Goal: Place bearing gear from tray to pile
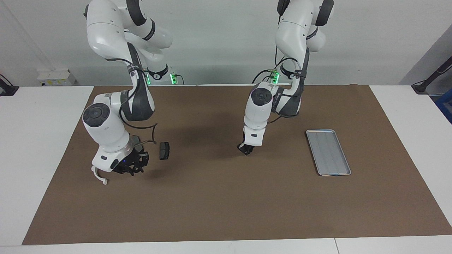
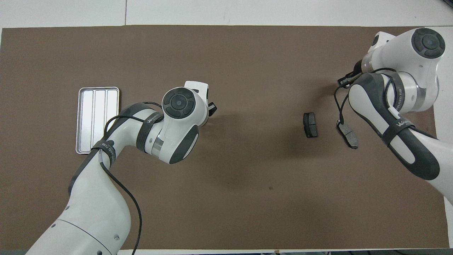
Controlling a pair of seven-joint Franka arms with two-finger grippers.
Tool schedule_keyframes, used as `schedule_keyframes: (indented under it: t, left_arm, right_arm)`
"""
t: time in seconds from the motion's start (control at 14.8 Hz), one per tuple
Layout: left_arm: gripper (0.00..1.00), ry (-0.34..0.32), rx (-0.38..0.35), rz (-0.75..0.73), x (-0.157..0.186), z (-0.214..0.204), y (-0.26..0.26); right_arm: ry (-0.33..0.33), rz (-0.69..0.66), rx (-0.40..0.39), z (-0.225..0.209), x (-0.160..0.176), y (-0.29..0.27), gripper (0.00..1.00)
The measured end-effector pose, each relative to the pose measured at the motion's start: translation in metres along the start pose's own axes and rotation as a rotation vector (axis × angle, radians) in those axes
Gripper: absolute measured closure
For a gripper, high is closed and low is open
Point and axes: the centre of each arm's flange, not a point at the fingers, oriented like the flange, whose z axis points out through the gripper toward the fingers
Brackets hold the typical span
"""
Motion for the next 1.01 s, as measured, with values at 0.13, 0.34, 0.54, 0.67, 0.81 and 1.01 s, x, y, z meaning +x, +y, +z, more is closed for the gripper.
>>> schedule_keyframes:
  t: [0.13, 0.34, 0.54, 0.67, 0.81, 1.01]
  left_arm:
    - [0.77, 0.000, 0.001, 0.000, -0.001, 0.002, -0.001]
    - [0.77, 0.004, -0.009, 0.000, -0.001, 0.005, -0.002]
    - [0.70, 0.006, -0.011, -0.001, -0.001, 0.007, -0.003]
    - [0.65, 0.009, -0.001, 0.006, -0.001, 0.008, -0.004]
    - [0.46, 0.029, 0.056, 0.044, 0.000, 0.005, -0.006]
    - [0.09, 0.047, 0.094, 0.033, 0.022, -0.031, -0.019]
  right_arm:
    - [0.008, 0.001, 0.005, 0.017, -0.004, 0.010, 0.65]
    - [0.017, -0.012, 0.013, 0.027, 0.001, 0.000, 0.65]
    - [0.056, -0.018, 0.006, 0.038, 0.002, -0.005, 0.65]
    - [0.062, -0.019, 0.003, 0.038, 0.001, -0.006, 0.65]
    - [0.061, -0.014, 0.003, 0.038, 0.001, -0.006, 0.60]
    - [0.026, 0.041, 0.018, 0.033, 0.006, -0.025, 0.34]
